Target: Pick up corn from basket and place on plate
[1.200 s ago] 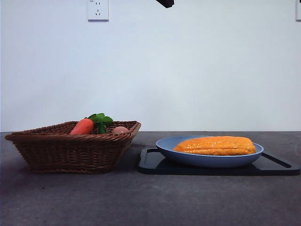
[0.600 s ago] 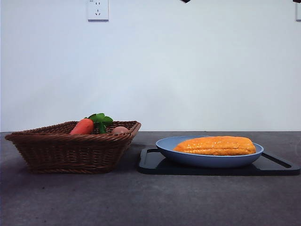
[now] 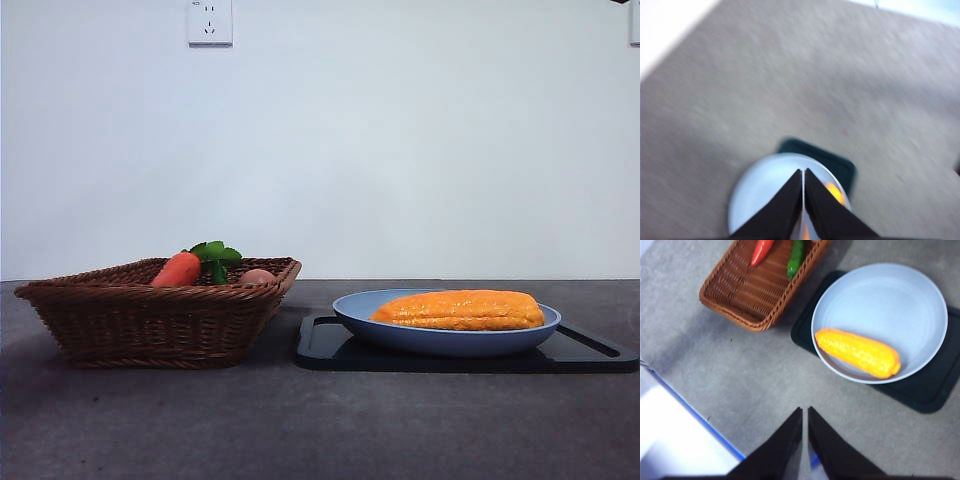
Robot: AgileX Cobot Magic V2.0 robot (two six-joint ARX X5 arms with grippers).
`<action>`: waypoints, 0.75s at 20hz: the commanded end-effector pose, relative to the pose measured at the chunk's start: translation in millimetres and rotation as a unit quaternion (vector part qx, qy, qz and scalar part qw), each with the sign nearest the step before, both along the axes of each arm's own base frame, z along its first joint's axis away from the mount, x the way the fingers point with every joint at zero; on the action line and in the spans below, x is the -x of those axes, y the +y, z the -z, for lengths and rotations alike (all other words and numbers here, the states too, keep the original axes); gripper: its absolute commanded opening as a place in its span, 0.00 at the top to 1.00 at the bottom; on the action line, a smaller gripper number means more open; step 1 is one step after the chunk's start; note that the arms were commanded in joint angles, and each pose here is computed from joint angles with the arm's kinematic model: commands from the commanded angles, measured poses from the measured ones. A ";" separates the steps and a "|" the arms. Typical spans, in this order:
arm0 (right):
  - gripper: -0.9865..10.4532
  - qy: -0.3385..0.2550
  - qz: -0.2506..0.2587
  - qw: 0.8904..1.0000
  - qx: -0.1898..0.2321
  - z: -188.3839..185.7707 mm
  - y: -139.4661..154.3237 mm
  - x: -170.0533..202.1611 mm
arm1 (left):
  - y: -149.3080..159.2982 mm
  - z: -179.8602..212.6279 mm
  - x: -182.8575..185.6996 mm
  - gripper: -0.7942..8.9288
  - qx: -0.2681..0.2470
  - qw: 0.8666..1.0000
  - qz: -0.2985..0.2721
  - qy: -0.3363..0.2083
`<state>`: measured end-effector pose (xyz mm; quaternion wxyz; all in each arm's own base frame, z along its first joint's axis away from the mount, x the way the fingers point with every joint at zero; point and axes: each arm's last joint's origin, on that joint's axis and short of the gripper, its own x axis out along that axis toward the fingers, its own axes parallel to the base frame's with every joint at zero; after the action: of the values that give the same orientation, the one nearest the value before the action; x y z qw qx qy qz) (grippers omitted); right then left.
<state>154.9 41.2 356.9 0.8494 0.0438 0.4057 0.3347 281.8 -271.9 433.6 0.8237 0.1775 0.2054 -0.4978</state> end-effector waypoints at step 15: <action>0.91 -0.064 -0.004 0.998 -0.008 -11.3 1.8 -9.0 | 162.5 -89.8 16.8 0.91 0.097 0.967 -0.194 -0.135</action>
<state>161.9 42.3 363.2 0.8684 0.0341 0.3595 0.3397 264.1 -113.0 523.1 0.9352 0.1242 0.0726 -0.3235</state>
